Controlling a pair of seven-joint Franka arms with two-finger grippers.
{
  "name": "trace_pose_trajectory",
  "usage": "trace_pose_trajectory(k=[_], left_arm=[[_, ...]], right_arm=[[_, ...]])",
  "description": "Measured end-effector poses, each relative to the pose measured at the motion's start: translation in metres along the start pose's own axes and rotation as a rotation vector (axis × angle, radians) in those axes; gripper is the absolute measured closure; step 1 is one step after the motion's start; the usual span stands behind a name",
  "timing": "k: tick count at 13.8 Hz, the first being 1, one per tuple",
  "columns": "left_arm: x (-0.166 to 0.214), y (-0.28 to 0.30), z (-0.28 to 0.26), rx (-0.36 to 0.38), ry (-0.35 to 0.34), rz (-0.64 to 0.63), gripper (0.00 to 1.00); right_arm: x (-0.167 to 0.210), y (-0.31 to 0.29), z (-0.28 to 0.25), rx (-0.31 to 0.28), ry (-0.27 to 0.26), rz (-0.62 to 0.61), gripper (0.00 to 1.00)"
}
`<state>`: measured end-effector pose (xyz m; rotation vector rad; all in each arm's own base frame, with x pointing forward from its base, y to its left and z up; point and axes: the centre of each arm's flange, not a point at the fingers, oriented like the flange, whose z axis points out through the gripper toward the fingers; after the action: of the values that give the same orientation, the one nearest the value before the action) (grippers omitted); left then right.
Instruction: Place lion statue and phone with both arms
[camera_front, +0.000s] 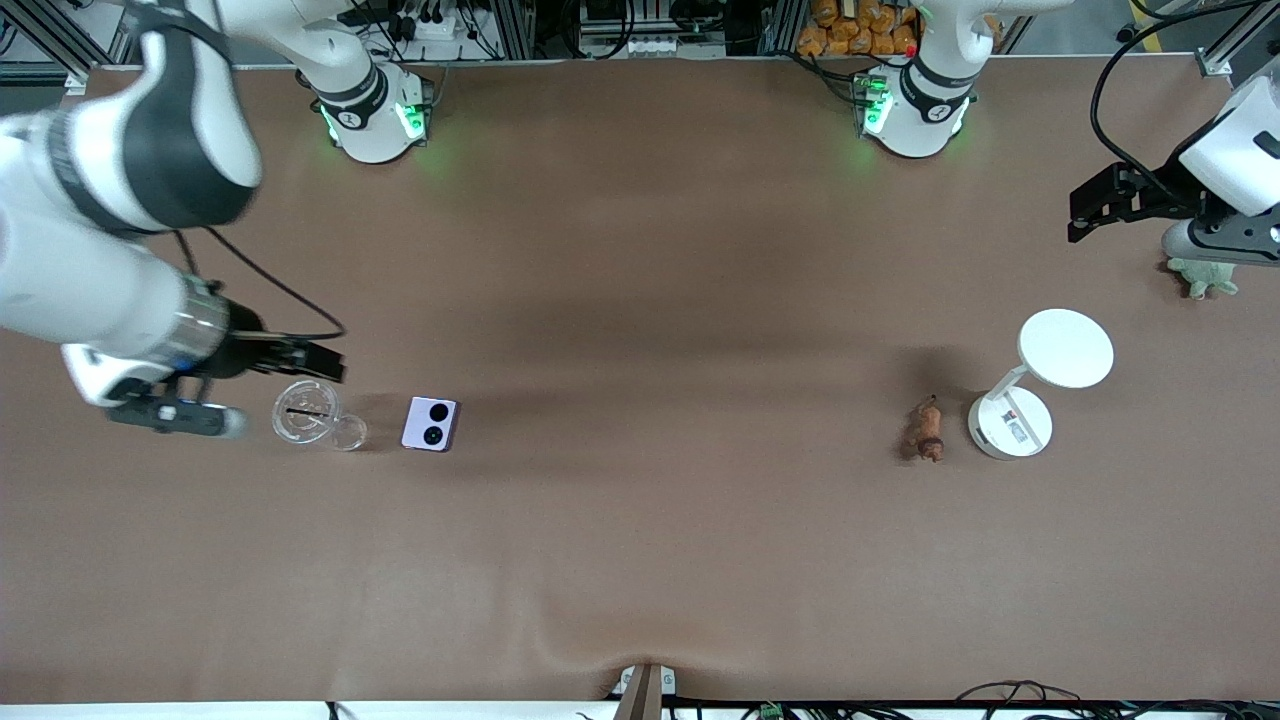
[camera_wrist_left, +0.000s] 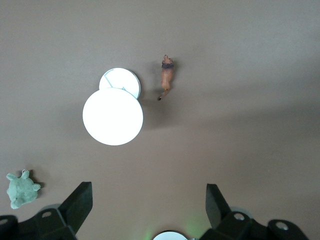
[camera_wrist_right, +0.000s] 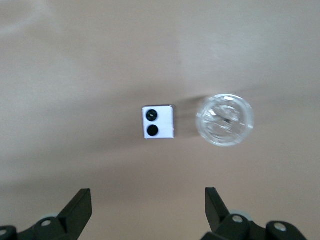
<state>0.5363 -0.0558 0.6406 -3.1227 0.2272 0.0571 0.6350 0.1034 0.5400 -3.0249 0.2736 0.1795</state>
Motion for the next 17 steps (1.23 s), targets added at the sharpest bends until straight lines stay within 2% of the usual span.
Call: trace_pose_trajectory(k=[4, 6, 8, 11, 17], left_arm=[[0.0, 0.0, 0.0, 0.0, 0.0, 0.0, 0.0], [0.0, 0.0, 0.0, 0.0, 0.0, -0.001, 0.0], [0.0, 0.0, 0.0, 0.0, -0.001, -0.001, 0.0], [0.0, 0.0, 0.001, 0.0, -0.001, -0.001, 0.0], [0.0, 0.0, 0.001, 0.0, -0.001, -0.001, 0.0]], right_arm=[[-0.011, 0.049, -0.058, -0.019, -0.047, 0.055, 0.0], [-0.022, 0.072, -0.092, -0.014, -0.021, 0.013, 0.0], [-0.046, 0.092, -0.125, -0.046, -0.003, -0.019, 0.0], [-0.082, 0.107, -0.163, -0.054, 0.022, -0.019, 0.0], [-0.118, 0.134, -0.176, -0.078, 0.031, 0.001, 0.0]])
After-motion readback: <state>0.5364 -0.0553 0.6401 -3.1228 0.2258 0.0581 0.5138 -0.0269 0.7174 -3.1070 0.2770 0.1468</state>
